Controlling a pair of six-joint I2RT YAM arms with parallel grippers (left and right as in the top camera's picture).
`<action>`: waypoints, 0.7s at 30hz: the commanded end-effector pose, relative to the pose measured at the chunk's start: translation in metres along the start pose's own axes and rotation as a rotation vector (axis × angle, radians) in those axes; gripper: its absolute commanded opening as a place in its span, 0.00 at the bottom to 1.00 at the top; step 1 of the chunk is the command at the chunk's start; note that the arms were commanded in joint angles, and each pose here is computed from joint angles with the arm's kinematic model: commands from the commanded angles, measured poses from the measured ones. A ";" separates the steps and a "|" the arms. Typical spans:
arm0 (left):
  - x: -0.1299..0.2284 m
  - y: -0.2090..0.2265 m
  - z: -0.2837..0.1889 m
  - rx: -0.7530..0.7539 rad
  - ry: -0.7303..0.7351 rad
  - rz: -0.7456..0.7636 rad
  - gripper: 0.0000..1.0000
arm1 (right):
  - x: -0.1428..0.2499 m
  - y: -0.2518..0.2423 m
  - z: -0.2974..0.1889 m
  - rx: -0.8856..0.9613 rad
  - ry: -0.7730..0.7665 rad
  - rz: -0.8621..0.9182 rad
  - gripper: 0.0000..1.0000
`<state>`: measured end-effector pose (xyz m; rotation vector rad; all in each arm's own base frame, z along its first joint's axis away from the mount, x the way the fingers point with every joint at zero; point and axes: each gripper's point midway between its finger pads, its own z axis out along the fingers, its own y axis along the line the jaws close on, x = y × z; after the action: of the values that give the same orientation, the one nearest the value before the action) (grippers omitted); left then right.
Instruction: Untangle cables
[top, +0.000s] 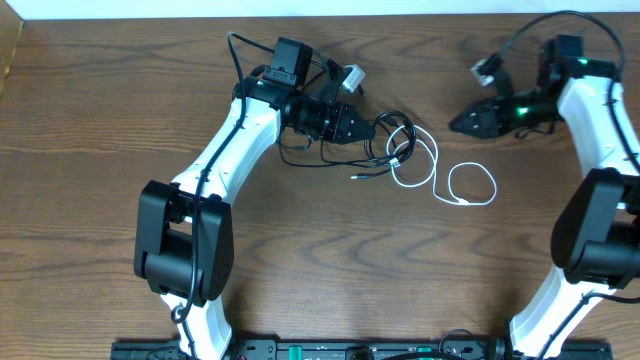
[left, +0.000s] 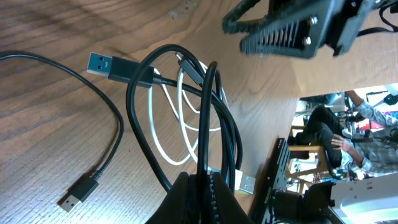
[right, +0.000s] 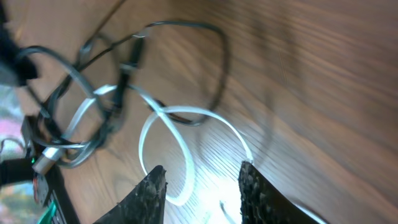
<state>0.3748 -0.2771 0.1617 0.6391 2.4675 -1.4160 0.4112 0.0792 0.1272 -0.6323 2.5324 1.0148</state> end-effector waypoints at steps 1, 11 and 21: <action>-0.002 -0.003 -0.003 0.013 -0.006 -0.016 0.08 | -0.003 0.024 0.019 -0.073 0.011 -0.168 0.36; -0.002 -0.018 -0.006 0.109 0.001 -0.102 0.07 | 0.004 0.029 0.048 -0.023 0.088 -0.246 0.36; -0.017 -0.033 -0.030 0.273 -0.031 -0.230 0.07 | -0.002 0.027 0.050 -0.015 0.069 -0.272 0.41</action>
<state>0.3784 -0.2730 0.1928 0.4467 2.4255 -1.7149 0.4072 0.1287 0.1118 -0.9716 2.4270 0.9214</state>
